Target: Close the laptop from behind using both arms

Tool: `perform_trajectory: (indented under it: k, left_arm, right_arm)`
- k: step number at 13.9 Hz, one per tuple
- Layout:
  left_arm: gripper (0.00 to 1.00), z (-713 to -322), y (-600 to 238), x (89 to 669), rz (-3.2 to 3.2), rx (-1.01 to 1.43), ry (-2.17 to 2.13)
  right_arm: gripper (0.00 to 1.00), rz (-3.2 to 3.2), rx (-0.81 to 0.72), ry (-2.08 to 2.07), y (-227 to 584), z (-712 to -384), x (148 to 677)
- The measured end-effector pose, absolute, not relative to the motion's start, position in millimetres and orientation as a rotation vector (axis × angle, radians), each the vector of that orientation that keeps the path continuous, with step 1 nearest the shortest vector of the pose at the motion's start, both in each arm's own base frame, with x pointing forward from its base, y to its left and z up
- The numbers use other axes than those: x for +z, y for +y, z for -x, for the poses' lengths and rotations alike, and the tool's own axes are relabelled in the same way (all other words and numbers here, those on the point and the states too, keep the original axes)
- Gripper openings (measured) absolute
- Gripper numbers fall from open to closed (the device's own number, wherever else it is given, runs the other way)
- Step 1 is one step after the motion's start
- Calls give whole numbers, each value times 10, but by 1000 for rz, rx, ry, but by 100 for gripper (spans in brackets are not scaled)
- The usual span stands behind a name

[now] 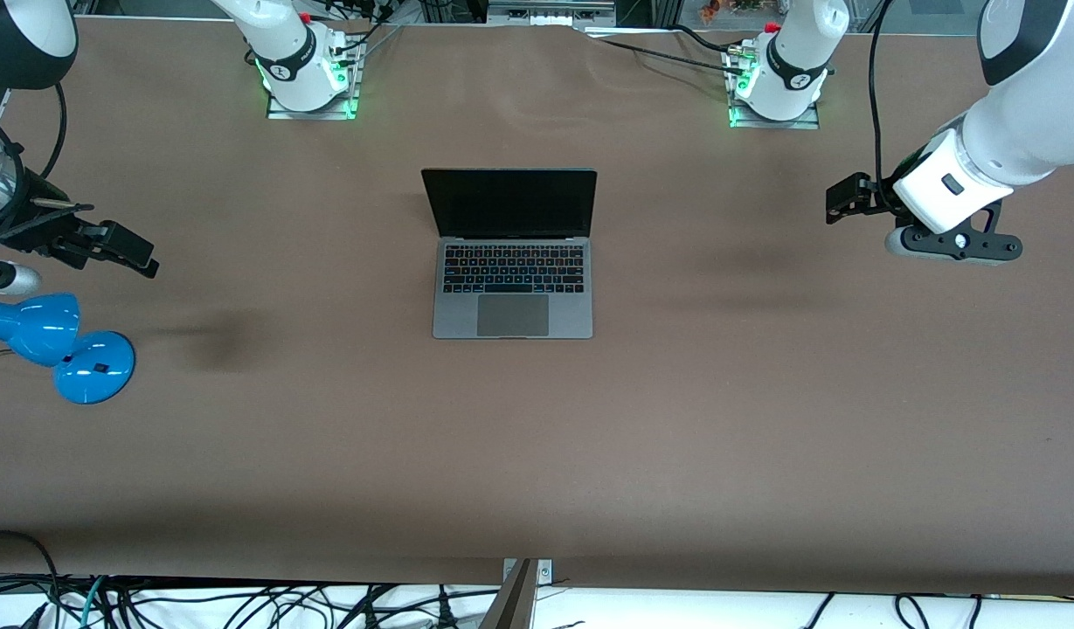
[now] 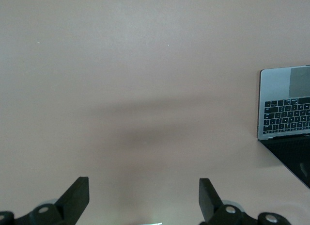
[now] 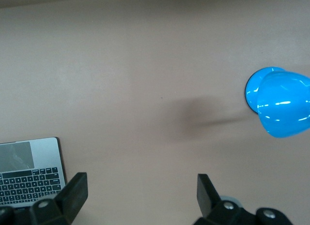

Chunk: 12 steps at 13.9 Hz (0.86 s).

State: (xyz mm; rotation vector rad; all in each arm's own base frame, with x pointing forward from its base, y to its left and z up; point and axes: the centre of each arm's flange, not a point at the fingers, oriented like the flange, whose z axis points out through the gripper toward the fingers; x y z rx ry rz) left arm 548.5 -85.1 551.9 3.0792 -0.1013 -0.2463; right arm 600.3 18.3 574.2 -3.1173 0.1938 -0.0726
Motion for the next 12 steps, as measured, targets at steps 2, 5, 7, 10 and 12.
perform_trajectory:
  k: [2,5,7,10,12]
  left_arm:
    - [100,-5486,-848,5519,-3079,-246,-100]
    - [100,-5487,-844,5519,-3079,-246,-99]
    - [100,-5487,-843,5519,-3079,-246,-99]
    - [100,-5487,-843,5519,-3079,-246,-99]
    - [100,-5487,-843,5519,-3079,-246,-99]
  right_arm:
    - [100,3117,-57,193,186,-5993,5733]
    - [100,3117,-48,191,194,-5986,5727]
    - [100,3117,-48,191,195,-5986,5727]
    - [100,3117,-47,191,195,-5986,5727]
    - [100,3117,-47,191,195,-5985,5726]
